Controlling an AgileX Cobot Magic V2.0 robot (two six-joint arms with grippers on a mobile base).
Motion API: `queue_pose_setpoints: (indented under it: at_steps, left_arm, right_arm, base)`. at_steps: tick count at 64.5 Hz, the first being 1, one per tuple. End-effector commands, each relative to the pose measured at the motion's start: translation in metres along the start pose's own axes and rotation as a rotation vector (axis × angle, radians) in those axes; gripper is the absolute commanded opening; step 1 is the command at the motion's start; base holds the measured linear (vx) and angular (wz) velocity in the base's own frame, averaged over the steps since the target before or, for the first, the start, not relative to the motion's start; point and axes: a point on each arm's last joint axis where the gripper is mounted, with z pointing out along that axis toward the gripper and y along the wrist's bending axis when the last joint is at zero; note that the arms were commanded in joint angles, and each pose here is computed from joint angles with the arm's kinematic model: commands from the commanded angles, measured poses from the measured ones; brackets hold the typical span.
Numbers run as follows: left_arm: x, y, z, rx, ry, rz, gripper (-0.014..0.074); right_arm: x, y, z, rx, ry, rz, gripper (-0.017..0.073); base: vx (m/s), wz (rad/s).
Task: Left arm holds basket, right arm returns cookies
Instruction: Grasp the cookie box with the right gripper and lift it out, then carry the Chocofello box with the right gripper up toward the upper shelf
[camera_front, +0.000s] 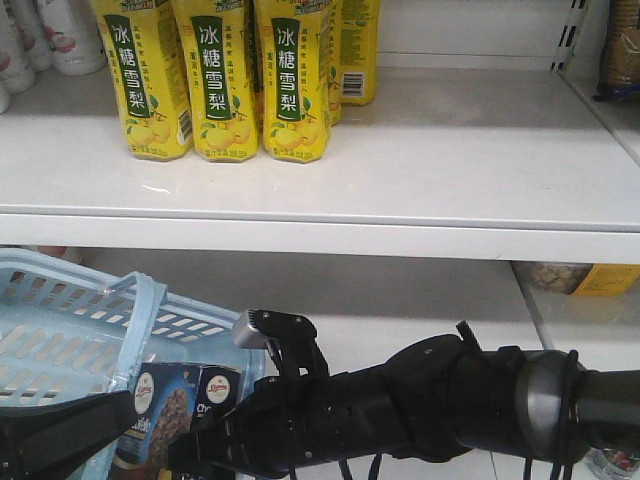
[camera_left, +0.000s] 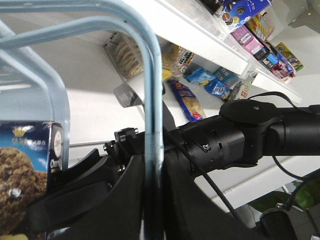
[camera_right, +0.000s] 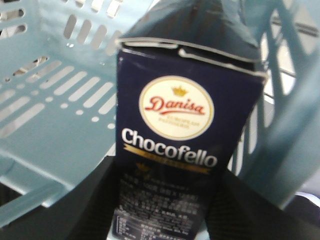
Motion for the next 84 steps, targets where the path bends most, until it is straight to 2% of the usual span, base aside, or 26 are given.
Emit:
queue_pose_setpoints:
  at_steps: [1,8,14,16,24,28,42,65,84]
  left_arm:
    - [-0.011,-0.011,-0.002,0.051,-0.058,-0.016,-0.0007]
    - [-0.012,-0.01,-0.002,0.043,-0.066,-0.017,-0.0007]
    - [-0.012,-0.01,-0.002,0.039,-0.071,-0.017,-0.0007]
    - [-0.012,-0.01,-0.002,0.037,-0.073,-0.017,-0.0007]
    - [-0.012,-0.01,-0.002,0.037,-0.073,-0.017,-0.0007]
    - [-0.012,-0.01,-0.002,0.037,-0.073,-0.017,-0.0007]
    - [-0.012,-0.01,-0.002,0.037,-0.073,-0.017,-0.0007]
    - [-0.012,-0.01,-0.002,0.038,-0.072,-0.017,-0.0007]
    - [-0.012,-0.01,-0.002,0.039,-0.071,-0.017,-0.0007]
  right_arm:
    - [-0.009,0.027,-0.02,-0.111,-0.015,-0.056,-0.0003]
    - [-0.007,0.034,-0.032,-0.097,0.002,-0.104,-0.0003]
    - [-0.004,0.038,-0.043,-0.061,0.032,-0.13,-0.0003]
    - [-0.003,0.039,-0.048,-0.042,0.044,-0.154,-0.0003]
    - [0.001,0.042,-0.064,0.025,0.069,-0.174,-0.0003]
    - [0.003,0.046,-0.075,0.055,0.075,-0.208,-0.0003]
    - [0.013,0.057,-0.109,0.112,0.108,-0.272,-0.0003]
    - [0.019,0.074,-0.155,0.149,-0.007,-0.343,-0.0003]
    - [0.029,0.083,-0.187,0.172,-0.073,-0.358,-0.0003]
  base:
    - [0.0,0.0]
    - [0.0,0.0]
    - [0.0,0.0]
    - [0.0,0.0]
    - [0.0,0.0]
    - [0.0,0.0]
    - [0.0,0.0]
    - [0.0,0.0]
    - [0.0,0.0]
